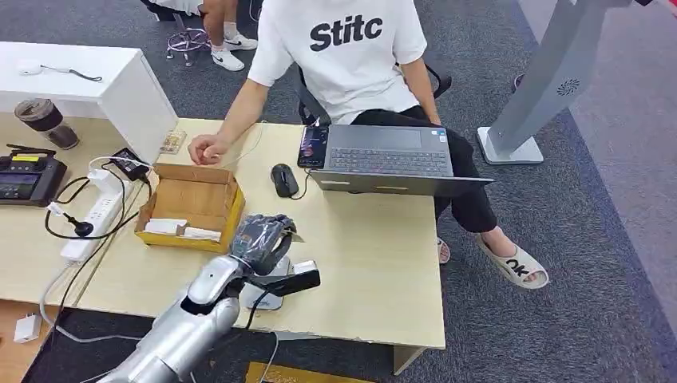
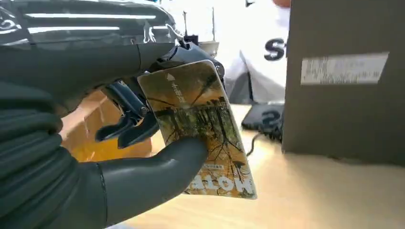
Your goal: Pass the card to the sensor for recognition and then transmit it.
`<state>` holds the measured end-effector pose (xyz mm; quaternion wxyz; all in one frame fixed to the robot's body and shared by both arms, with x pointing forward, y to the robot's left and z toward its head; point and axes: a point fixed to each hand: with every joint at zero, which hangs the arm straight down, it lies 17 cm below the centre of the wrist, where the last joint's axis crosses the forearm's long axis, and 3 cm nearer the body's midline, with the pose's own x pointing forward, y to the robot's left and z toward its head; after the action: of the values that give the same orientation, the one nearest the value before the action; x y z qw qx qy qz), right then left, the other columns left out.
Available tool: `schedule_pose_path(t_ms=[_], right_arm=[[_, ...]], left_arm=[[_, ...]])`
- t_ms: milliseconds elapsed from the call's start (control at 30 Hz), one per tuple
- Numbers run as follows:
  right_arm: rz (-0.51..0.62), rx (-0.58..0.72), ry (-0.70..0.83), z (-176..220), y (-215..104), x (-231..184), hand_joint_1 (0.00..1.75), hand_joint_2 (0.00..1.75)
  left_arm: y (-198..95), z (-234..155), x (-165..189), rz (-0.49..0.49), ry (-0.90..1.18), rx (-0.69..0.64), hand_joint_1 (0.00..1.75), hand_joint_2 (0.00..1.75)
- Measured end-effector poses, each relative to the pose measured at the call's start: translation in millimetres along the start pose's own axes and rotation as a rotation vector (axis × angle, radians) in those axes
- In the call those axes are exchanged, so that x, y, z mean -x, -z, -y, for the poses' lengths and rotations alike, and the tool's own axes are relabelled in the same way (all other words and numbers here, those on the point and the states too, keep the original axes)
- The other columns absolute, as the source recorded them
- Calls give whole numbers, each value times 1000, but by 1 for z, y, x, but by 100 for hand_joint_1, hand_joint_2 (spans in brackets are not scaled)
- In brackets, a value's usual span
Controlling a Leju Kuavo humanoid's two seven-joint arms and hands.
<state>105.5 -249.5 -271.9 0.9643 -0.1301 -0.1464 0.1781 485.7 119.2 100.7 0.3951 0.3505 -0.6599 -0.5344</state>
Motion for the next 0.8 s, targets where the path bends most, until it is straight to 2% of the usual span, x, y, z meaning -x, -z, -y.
schedule_pose_path(t_ms=[333,800], right_arm=[[-11,0,10,-4,-1,2,0,175],[-18,-5,17,-8,-3,2,0,175]], left_arm=[[-12,28,6,-50,7,102,175,175],[-15,32,5,-48,13,112,175,175]])
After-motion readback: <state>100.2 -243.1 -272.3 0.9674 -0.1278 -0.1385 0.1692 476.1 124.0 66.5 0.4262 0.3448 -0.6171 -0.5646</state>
